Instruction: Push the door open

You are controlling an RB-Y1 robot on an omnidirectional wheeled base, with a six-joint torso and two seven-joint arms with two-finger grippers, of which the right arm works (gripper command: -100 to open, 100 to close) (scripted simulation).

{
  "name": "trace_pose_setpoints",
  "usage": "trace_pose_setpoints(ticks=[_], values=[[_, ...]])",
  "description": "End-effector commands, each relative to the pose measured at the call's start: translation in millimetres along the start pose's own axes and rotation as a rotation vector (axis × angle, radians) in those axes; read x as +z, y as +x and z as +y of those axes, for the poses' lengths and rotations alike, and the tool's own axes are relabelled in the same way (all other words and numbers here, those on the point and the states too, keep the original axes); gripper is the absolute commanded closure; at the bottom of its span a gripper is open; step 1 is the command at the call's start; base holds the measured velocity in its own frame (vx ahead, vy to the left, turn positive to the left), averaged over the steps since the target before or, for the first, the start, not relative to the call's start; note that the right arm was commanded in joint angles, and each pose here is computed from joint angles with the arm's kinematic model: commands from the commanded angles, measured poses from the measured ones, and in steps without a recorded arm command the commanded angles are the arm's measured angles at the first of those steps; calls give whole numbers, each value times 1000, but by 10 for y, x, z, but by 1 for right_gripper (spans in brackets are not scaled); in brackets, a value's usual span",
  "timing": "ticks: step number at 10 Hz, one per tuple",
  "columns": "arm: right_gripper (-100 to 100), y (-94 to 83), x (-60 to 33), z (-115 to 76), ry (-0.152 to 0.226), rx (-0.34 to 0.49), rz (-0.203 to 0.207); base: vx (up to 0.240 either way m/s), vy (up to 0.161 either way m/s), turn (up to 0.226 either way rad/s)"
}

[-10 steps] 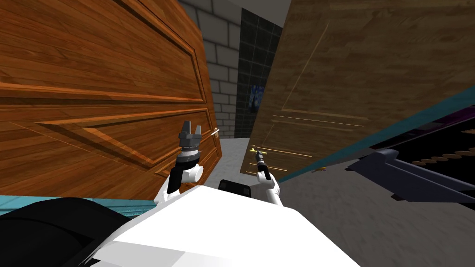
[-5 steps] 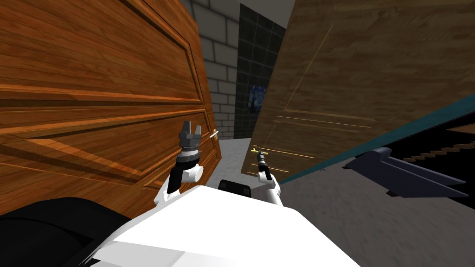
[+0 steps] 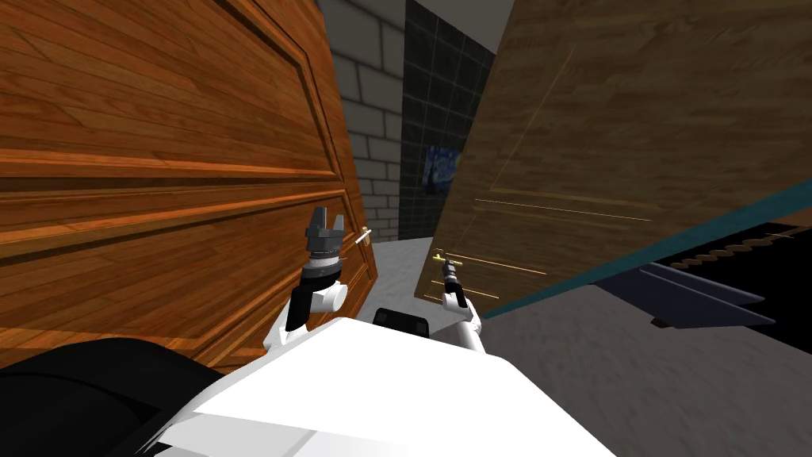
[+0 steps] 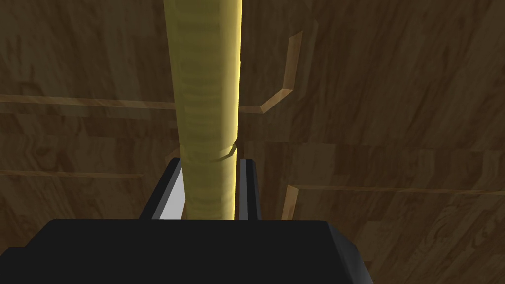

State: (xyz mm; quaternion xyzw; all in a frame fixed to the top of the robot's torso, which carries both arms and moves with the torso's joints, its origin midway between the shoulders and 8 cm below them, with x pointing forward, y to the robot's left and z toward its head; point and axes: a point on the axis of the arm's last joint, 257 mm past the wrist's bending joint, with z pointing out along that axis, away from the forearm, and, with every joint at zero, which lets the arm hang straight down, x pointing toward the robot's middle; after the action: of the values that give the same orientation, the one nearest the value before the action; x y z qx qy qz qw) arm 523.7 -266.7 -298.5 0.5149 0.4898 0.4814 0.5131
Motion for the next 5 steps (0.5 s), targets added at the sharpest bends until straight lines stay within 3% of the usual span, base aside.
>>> trace_pose_setpoints(ticks=[1,5], values=[[100,-114,6,70,-13,0,-23,173,128,-84],[100,-182,-2,31,-4,6,-41,139,72,-45]])
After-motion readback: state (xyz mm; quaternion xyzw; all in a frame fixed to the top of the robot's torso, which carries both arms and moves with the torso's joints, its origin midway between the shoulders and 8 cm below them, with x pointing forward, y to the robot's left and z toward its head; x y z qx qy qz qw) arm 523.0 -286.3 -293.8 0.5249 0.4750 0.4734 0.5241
